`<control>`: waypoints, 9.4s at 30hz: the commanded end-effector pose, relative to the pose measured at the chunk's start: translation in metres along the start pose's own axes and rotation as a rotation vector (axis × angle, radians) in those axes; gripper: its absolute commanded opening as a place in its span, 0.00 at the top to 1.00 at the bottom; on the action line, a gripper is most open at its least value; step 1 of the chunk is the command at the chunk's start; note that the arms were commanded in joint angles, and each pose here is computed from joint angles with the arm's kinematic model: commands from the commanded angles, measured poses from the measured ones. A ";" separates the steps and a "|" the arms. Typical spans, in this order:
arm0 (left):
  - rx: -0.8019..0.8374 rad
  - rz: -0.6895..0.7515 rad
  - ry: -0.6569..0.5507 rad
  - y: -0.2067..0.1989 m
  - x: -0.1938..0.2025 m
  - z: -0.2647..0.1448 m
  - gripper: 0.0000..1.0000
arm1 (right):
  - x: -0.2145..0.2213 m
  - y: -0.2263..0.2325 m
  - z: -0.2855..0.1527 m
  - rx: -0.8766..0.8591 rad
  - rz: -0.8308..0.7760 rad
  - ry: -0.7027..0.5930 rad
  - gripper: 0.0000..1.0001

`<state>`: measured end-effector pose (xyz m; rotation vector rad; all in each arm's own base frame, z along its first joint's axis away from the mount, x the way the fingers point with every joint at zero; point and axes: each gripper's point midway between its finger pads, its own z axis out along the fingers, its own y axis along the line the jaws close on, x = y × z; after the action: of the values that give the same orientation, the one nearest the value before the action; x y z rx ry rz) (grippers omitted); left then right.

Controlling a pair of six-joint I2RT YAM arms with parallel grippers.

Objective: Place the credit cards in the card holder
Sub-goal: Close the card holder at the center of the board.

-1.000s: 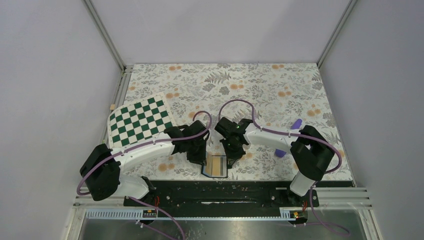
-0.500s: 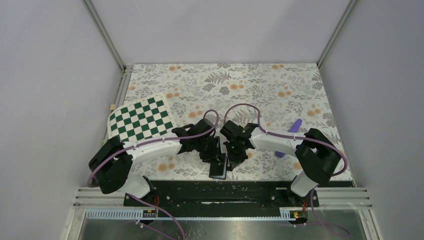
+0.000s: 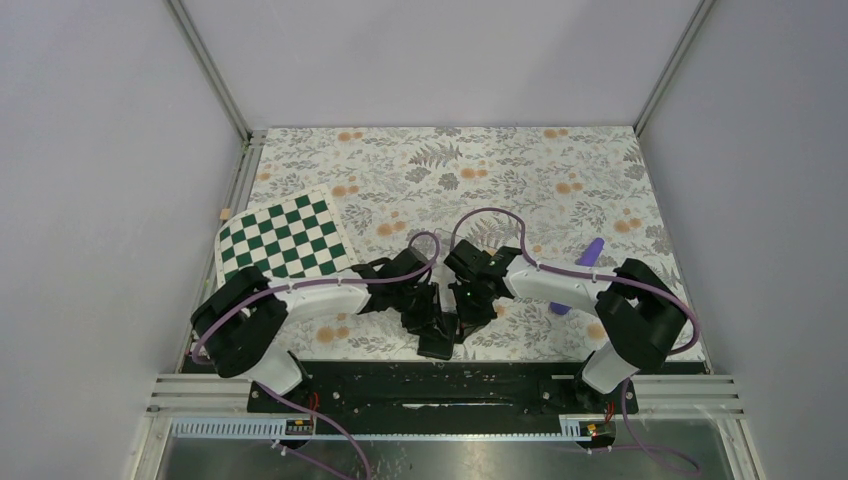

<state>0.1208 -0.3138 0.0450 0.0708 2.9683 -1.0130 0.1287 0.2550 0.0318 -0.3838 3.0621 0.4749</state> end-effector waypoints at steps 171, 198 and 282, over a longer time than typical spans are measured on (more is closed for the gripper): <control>-0.148 0.159 -0.142 0.025 -0.032 -0.006 1.00 | -0.021 0.022 0.022 -0.181 0.095 0.068 1.00; 0.030 0.071 -0.124 0.024 -0.029 -0.003 1.00 | -0.035 0.042 0.000 -0.284 -0.027 -0.048 1.00; 0.012 0.158 -0.075 0.011 -0.032 -0.014 0.83 | -0.015 0.031 0.032 -0.113 -0.069 0.066 1.00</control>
<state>0.1498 -0.2868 0.0463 0.2168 2.8704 -0.9280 0.1398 0.3037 0.0198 -0.4741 3.0563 0.7457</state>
